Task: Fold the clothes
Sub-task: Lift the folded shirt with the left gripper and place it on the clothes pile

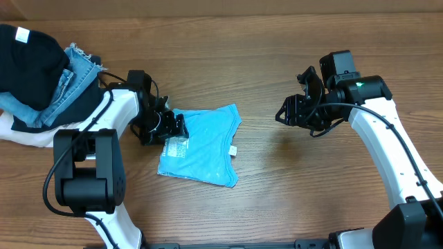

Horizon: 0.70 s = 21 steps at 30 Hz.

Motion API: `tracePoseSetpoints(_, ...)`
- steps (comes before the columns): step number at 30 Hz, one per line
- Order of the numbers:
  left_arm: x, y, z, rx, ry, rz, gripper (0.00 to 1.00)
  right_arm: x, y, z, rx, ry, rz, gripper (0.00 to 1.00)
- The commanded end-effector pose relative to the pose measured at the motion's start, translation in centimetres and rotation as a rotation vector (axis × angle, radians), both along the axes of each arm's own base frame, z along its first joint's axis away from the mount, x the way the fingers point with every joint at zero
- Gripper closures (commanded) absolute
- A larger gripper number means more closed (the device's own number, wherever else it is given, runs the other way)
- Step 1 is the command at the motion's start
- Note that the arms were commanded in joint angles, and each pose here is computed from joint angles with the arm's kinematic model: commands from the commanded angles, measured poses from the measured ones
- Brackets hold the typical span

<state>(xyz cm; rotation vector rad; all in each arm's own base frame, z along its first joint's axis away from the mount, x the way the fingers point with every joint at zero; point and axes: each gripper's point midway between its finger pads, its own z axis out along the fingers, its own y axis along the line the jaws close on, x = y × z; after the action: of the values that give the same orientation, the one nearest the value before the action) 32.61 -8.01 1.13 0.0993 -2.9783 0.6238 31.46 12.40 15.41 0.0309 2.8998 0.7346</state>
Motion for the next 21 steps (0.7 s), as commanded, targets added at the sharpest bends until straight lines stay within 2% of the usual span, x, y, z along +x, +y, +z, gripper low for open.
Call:
tracePoseSetpoints(1,-1.5,-2.9,-1.7,-0.168,0.021,-0.131,0.3,0.1,0.2,0.5,0.005,-0.02,0.013,0.43)
tracePoseSetpoints(4,-1.5,-5.3,0.2,-0.362,-0.057,-0.228,0.46,0.2,0.2,0.5,0.006,-0.022,0.013,0.43)
tracePoseSetpoints(5,-1.6,-6.4,1.2,-0.454,-0.101,-0.272,0.55,0.2,0.2,0.5,0.006,-0.022,0.013,0.43)
tracePoseSetpoints(7,-1.0,-7.1,2.9,-0.552,-0.135,-0.256,0.93,0.1,0.2,0.5,0.006,-0.02,0.013,0.43)
tracePoseSetpoints(9,0.3,-7.4,5.1,-0.636,-0.167,-0.221,0.96,0.1,0.2,0.5,0.006,-0.02,0.013,0.43)
tracePoseSetpoints(10,1.9,-7.0,7.5,-0.674,-0.205,-0.193,0.96,0.1,0.2,0.5,0.006,-0.021,0.012,0.43)
tracePoseSetpoints(13,6.8,-3.8,13.5,-0.603,-0.3,-0.094,0.96,0.1,0.2,0.5,0.006,-0.017,0.012,0.43)
tracePoseSetpoints(14,9.2,-1.6,16.4,-0.535,-0.36,-0.027,0.96,0.0,0.2,0.5,0.005,-0.013,0.011,0.43)
tracePoseSetpoints(17,13.9,4.4,25.2,-0.454,-0.599,0.104,0.96,0.0,0.2,0.5,0.009,0.0,-0.01,0.43)
tracePoseSetpoints(19,15.8,9.4,30.1,-0.407,-0.757,0.201,0.96,0.0,0.2,0.5,0.011,0.007,-0.021,0.43)
tracePoseSetpoints(21,16.8,16.9,33.9,-0.35,-0.913,0.351,0.96,-0.2,0.2,0.4,0.013,0.026,-0.041,0.44)
